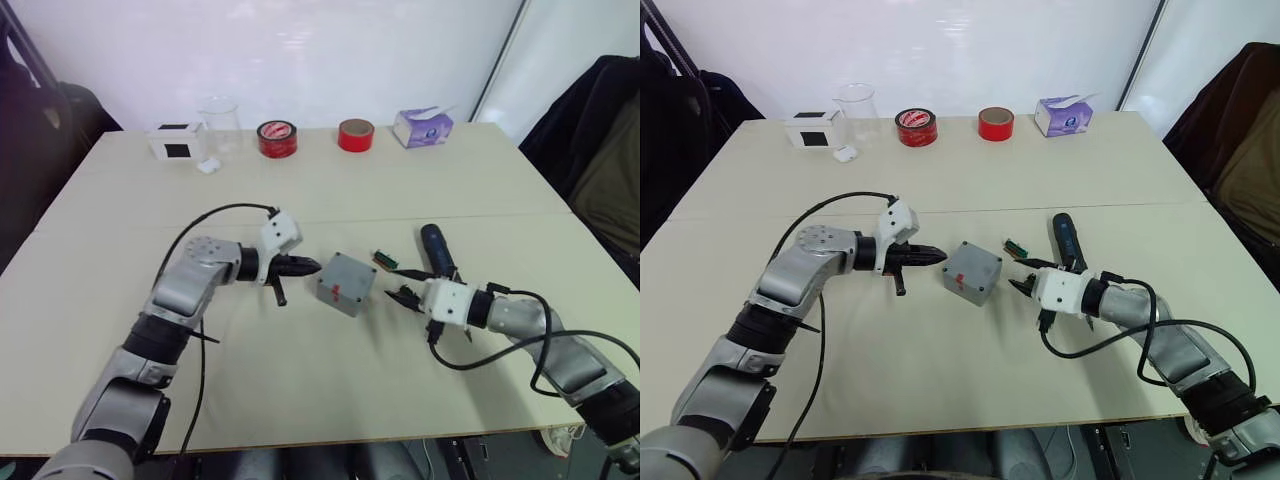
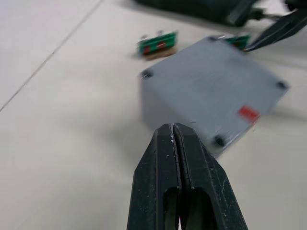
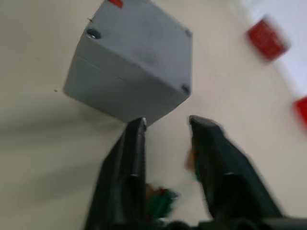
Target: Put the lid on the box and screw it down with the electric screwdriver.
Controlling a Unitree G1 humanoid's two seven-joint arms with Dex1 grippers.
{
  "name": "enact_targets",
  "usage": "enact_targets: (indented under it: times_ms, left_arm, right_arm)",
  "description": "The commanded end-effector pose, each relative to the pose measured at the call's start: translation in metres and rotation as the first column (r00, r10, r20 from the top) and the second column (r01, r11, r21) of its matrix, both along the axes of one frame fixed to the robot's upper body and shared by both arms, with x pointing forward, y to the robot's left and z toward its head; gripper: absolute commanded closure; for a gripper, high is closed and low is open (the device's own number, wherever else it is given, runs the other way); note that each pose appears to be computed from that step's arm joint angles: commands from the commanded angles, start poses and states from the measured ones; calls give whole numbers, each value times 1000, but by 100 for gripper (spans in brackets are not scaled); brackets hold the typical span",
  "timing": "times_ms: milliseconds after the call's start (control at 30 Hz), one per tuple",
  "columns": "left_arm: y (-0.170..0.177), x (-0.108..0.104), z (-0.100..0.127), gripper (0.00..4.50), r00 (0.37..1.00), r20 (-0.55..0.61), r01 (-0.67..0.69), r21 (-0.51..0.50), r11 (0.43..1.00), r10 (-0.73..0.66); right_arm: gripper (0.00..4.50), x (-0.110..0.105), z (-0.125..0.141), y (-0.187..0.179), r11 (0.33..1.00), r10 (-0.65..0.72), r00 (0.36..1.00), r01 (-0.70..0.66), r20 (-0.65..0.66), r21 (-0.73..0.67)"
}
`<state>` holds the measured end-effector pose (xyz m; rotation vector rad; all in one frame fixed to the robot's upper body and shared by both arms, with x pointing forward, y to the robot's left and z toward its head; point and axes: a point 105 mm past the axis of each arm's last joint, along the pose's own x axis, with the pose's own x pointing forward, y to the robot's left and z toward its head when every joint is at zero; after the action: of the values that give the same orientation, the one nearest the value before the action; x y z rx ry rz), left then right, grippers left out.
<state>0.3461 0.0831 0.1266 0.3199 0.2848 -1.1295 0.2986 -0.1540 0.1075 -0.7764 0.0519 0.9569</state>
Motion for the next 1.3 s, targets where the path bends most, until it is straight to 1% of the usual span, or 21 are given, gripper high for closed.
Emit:
enact_targets:
  times_ms: [33,167,267,333,367,467,667,767,867,1100,1300]
  left_arm:
    - [9,6,-7,450,998,23,-55,19,998,54]
    - [0,5,-20,450,999,6,-45,13,999,45]
    - [-12,3,-26,450,1000,-8,-17,11,1000,17]
    - [-19,1,-29,450,1000,-16,7,7,1000,-6]
    - [-22,-2,-30,450,999,-23,29,10,1000,-29]
    - [-29,-20,-31,450,988,-71,139,7,990,-138]
    - [-21,-34,-35,450,975,-106,203,47,978,-197]
    - [-19,-37,-34,450,973,-107,211,54,976,-205]
    - [-18,-40,-32,450,971,-108,221,54,974,-215]
    - [-16,-58,-31,450,948,-134,298,64,952,-288]
    - [-5,-66,-35,450,944,-155,306,90,948,-291]
  right_arm:
    - [444,-4,2,8,999,-17,992,21,-122,31]
    - [444,-5,-2,21,998,-21,983,31,-182,50]
    - [444,-1,-4,28,998,-29,978,41,-207,52]
    - [444,5,-3,34,996,-47,978,61,-202,64]
    - [444,6,-3,36,996,-42,977,57,-211,63]
    - [444,5,-5,42,998,-26,973,40,-230,56]
    - [444,-3,-11,54,998,51,959,-38,-278,51]
    - [444,-6,-11,59,996,86,950,-72,-300,59]
    - [444,-6,-11,64,993,111,947,-99,-302,57]
    - [444,-13,-11,74,984,177,930,-168,-323,54]
    - [444,-16,-11,78,979,201,922,-195,-331,52]
